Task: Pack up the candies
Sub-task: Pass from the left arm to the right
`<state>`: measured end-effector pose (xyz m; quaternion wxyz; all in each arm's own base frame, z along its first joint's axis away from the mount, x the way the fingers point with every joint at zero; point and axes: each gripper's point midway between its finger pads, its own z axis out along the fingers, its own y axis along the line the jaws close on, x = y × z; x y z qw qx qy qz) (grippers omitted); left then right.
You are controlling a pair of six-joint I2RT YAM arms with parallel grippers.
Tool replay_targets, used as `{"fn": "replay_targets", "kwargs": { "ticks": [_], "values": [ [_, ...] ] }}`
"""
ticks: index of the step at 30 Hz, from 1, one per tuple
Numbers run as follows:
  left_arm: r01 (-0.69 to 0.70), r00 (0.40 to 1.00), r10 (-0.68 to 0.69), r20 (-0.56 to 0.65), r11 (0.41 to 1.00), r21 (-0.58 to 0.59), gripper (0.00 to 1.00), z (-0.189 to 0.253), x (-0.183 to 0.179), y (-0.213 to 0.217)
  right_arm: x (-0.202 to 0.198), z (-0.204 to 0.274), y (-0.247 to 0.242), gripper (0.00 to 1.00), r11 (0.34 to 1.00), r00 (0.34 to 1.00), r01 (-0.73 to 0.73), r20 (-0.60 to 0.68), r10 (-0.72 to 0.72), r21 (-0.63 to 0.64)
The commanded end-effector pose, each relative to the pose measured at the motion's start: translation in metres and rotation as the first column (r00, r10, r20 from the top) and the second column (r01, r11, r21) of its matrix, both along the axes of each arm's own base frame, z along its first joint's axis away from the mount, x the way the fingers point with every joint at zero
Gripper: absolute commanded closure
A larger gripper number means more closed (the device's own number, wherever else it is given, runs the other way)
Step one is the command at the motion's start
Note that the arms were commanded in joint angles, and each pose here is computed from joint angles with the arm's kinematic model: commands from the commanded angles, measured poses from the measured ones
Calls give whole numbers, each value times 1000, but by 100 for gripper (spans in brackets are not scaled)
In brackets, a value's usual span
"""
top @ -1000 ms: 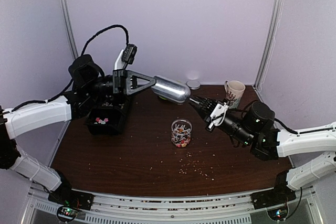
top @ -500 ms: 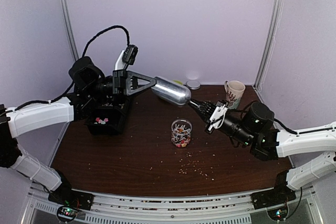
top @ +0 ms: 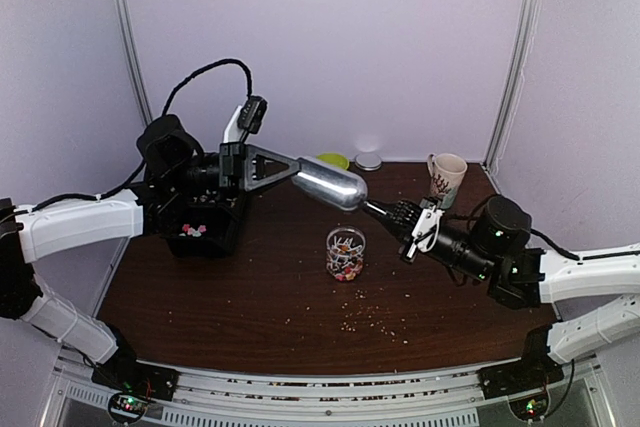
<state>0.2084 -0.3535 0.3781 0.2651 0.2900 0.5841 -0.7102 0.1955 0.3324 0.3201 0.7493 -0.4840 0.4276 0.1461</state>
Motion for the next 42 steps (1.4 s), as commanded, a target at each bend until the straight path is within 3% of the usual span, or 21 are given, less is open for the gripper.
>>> {"fn": "replay_targets", "kwargs": {
  "ticks": [1, 10, 13, 16, 26, 34, 42],
  "values": [
    [-99, 995, 99, 11, 995, 6, 100, -1, 18, 10, -13, 38, -9, 85, 993, 999, -42, 29, 39, 113],
    [-92, 995, 93, 22, 996, -16, 100, 5, 15, 12, -9, 36, -5, 76, 994, 999, -31, 25, 29, 101],
    [-82, 996, 83, 27, 996, -25, 100, 8, 12, 13, -5, 32, -4, 64, 996, 999, -16, 30, 13, 92],
    [-62, 998, 64, 26, 997, -49, 100, 14, 10, 13, -1, 25, 1, 59, 998, 999, -3, 34, 0, 62],
    [-22, 1000, 23, 10, 995, -92, 100, 18, 5, 13, 7, 17, 8, 66, 998, 999, 10, 53, -13, 57],
    [-5, 1000, 6, 4, 995, -96, 100, 15, 1, 13, 5, 27, 1, 66, 993, 996, 5, 90, -16, 116],
    [-10, 1000, 10, 4, 996, -84, 100, 14, 2, 13, 6, 27, -2, 67, 997, 996, 5, 92, -12, 75]
  ]
}}
